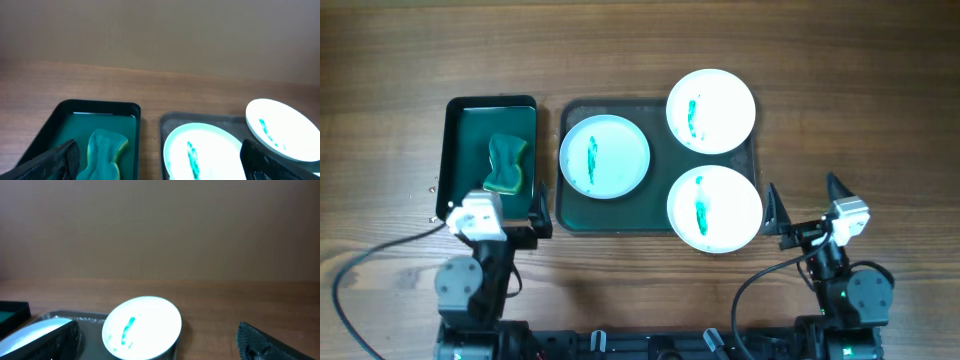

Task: Clean dirty plates on tray and stack at the side
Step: 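Reach left gripper to sponge and right gripper to top-left plate rim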

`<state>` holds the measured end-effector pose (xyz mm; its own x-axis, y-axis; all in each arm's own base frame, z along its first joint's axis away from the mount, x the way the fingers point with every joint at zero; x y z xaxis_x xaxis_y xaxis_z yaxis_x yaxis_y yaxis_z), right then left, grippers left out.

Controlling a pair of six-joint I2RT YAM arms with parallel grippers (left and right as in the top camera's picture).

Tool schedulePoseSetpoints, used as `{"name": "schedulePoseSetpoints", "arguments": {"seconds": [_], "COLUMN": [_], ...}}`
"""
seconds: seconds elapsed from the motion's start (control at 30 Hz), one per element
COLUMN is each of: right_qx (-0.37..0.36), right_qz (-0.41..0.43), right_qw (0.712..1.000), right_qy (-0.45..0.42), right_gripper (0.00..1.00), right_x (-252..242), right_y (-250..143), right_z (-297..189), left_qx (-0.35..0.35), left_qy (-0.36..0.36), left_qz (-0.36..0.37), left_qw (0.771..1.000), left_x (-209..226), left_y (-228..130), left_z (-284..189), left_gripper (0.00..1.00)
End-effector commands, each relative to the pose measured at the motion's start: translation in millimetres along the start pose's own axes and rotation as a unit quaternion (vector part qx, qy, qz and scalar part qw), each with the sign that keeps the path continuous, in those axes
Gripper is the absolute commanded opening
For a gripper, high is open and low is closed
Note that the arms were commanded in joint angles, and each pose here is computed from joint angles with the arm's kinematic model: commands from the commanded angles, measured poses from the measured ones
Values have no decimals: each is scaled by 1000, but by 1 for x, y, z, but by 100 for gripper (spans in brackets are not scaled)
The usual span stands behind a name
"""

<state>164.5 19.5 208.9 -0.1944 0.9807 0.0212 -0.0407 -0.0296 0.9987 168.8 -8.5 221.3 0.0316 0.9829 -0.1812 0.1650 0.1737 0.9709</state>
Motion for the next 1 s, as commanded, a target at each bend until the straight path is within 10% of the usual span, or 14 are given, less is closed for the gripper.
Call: {"name": "schedulePoseSetpoints", "arguments": {"seconds": [0.0,0.63,0.97], "right_qx": [-4,346,403], "right_qz": [-2,71,162], "right_qw": [1000,935,893], "right_qy": [-4,29,118], "right_gripper": [100,100,92], "right_x": [0,-9,6], "right_y": [27,97,73], "right_z": [4,116,154], "left_qx": [20,369,417], "left_qy": [8,66,33], "left_qz": [16,9,-15], "left_qw": [1000,927,908], "left_x": [-5,-21,-29], "left_y": [30,129,124], "left_z": [4,79,108], "left_gripper": [100,100,100]}}
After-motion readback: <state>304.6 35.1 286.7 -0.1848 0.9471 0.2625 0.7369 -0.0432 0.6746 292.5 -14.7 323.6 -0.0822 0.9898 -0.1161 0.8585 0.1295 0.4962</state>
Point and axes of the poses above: each gripper's point midway between its finger pads, its own z axis out along the fingers, its own x axis along the line the jaws close on, y = z × x, the point moved 8 cm from there along -z, back along the fingers, and after that the axes turned 3 degrees about -z, right-handed, at the moved point
